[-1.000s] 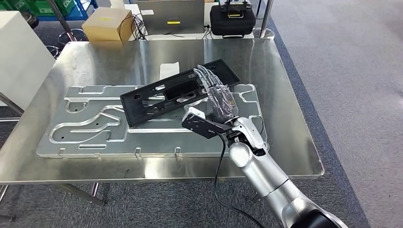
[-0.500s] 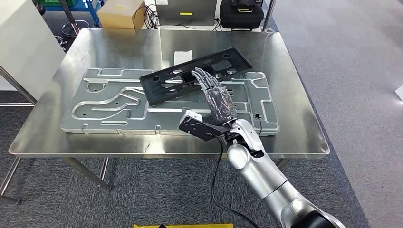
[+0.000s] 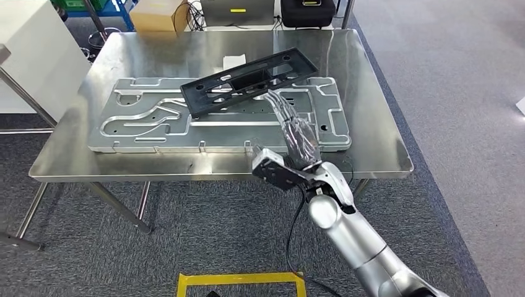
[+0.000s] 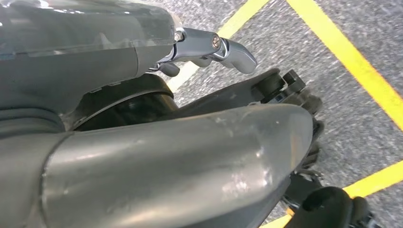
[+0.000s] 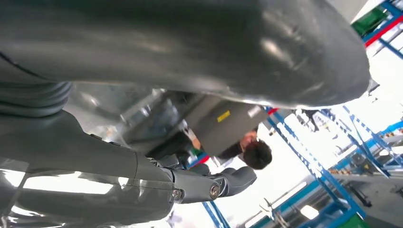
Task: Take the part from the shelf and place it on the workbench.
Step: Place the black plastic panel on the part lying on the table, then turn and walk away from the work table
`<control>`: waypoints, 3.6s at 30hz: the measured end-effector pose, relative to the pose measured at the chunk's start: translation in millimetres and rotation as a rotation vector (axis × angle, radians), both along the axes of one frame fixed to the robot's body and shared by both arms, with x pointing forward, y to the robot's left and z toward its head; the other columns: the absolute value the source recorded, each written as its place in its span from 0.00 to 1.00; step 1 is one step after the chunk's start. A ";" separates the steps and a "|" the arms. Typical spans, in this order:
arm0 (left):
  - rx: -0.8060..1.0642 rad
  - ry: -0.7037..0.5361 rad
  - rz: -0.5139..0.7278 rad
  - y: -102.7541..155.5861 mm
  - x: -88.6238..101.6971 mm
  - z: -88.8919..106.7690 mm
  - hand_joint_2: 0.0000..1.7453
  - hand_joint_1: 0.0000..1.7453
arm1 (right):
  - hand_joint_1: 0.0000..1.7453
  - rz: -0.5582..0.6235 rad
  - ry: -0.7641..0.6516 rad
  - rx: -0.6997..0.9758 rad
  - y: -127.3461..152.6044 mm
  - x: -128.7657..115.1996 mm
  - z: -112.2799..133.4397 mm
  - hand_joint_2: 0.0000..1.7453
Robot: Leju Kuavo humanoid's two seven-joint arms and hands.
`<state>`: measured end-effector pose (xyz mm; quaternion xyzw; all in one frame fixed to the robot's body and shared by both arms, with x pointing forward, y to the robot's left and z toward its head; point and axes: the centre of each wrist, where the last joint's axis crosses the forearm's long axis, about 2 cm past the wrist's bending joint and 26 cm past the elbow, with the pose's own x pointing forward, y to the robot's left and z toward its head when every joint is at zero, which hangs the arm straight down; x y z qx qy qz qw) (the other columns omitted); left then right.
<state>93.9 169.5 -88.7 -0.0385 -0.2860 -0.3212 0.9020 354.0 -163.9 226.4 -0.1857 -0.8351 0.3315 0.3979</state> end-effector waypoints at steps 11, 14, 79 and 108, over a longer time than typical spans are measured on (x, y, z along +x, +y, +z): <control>0.012 0.000 0.024 6.1 -6.6 -2.7 0.00 0.00 | 0.00 -0.032 0.061 0.109 -21.0 -45.3 -52.7 0.00; 0.015 0.000 0.033 9.7 -7.5 -3.7 0.00 0.00 | 0.00 -0.029 0.081 0.110 -21.5 -56.1 -65.3 0.00; 0.126 0.066 0.027 24.4 -41.5 -12.1 0.00 0.00 | 0.00 -0.931 1.381 0.333 -88.8 -293.8 -331.1 0.00; 0.146 0.049 0.041 29.2 -43.3 -13.1 0.00 0.00 | 0.00 -0.995 1.508 0.238 -103.7 -301.7 -333.7 0.00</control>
